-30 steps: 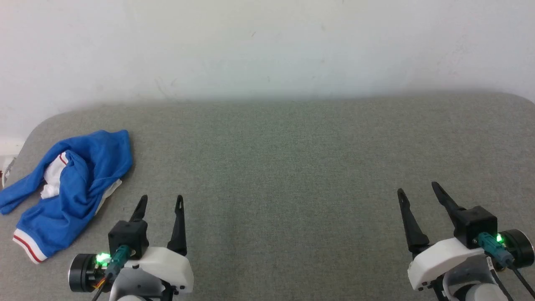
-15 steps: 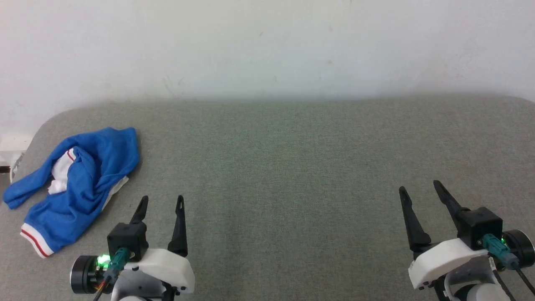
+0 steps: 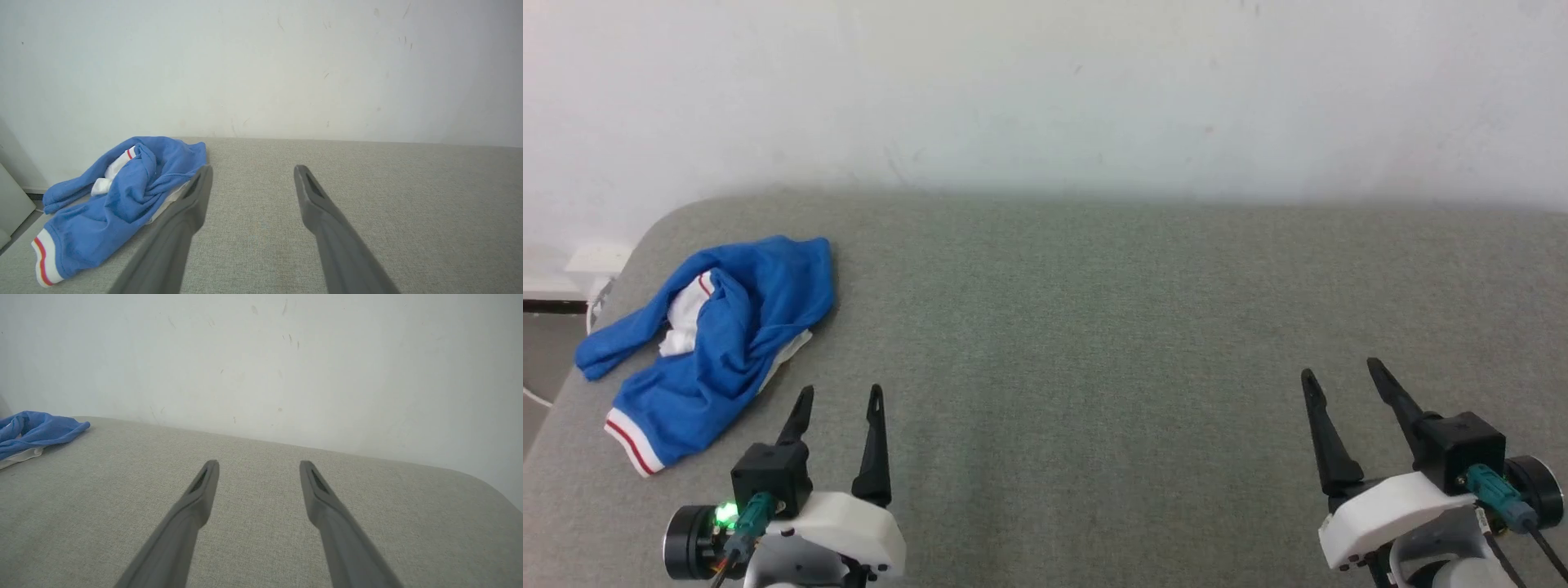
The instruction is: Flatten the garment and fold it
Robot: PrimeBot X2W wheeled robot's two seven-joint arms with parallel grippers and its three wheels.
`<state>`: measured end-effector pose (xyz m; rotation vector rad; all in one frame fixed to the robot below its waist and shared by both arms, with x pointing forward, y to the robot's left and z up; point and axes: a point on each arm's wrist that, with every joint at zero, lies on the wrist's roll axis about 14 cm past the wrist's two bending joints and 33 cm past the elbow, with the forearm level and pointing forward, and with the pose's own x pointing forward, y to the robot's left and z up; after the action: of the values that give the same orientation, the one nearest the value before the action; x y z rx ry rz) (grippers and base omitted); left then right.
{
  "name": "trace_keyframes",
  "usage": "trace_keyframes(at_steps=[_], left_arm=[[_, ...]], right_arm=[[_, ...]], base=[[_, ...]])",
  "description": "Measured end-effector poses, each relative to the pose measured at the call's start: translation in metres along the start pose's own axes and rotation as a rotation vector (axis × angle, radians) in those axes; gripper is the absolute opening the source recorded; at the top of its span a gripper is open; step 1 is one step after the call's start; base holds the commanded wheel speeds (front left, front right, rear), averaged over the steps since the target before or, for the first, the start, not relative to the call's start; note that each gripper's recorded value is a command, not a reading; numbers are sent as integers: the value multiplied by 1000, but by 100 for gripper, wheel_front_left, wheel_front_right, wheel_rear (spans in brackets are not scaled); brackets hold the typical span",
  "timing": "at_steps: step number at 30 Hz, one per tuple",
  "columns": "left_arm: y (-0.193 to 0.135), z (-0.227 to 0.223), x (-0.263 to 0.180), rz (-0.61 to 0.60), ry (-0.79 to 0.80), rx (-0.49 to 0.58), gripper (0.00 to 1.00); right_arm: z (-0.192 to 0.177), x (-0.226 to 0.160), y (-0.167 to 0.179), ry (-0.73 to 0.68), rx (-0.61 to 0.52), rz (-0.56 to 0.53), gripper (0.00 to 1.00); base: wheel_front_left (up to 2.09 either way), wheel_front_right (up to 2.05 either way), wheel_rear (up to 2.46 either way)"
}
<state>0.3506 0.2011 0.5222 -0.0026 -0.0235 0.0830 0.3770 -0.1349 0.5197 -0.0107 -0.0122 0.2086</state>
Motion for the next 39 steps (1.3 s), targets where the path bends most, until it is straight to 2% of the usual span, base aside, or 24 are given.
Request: trace_keyframes(at_steps=[39], left_arm=[[72,2,-62,242,-60,-24,100]], right_arm=[[10,28,91,-69,54,274,100]], base=[[0,0,0]])
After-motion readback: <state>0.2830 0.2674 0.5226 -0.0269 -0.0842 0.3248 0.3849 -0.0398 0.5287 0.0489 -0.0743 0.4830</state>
